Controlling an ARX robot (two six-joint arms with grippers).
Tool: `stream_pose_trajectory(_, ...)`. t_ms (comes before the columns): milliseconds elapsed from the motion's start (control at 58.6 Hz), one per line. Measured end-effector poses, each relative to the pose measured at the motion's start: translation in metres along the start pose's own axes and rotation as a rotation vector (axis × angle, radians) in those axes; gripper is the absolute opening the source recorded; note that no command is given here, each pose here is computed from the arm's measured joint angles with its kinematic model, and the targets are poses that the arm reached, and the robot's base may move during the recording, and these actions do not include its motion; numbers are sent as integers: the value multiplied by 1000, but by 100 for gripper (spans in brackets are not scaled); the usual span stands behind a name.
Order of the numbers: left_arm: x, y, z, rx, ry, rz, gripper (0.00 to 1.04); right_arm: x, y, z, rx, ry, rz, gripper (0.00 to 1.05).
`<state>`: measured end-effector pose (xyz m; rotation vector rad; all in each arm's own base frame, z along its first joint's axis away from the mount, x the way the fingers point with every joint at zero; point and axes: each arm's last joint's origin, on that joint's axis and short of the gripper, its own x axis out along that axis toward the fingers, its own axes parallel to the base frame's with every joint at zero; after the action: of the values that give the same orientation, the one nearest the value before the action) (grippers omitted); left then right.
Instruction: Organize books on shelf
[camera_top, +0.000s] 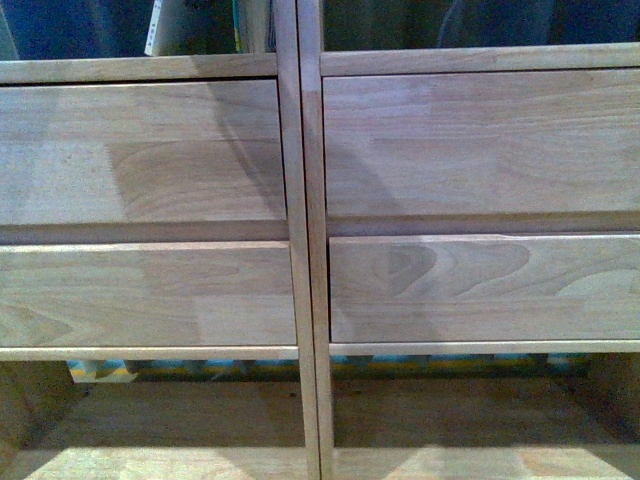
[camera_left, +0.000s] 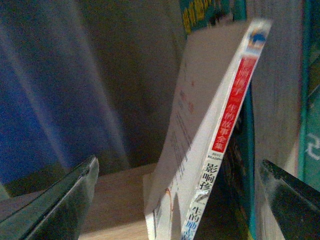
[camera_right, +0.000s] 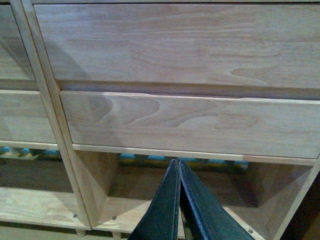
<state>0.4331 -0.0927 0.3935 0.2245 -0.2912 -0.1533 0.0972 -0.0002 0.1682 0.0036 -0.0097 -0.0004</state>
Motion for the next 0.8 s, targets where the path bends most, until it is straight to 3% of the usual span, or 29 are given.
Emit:
stream_pose_trajectory(188, -72, 1, 21, -34, -118, 83, 97, 0, 0, 0, 0, 0, 0, 3)
stream_pose_trajectory(426, -184, 0, 26, -63, -115, 149, 97, 0, 0, 0, 0, 0, 0, 3)
stream_pose_trajectory(563, -253, 2, 24, -80, -92, 166, 97, 0, 0, 0, 0, 0, 0, 3)
stream_pose_trajectory(733, -320, 3, 3, -133, -19, 160, 97, 0, 0, 0, 0, 0, 0, 3)
stream_pose_trajectory(801, -335, 4, -2, -176, 118, 157, 87, 0, 0, 0, 0, 0, -1, 3)
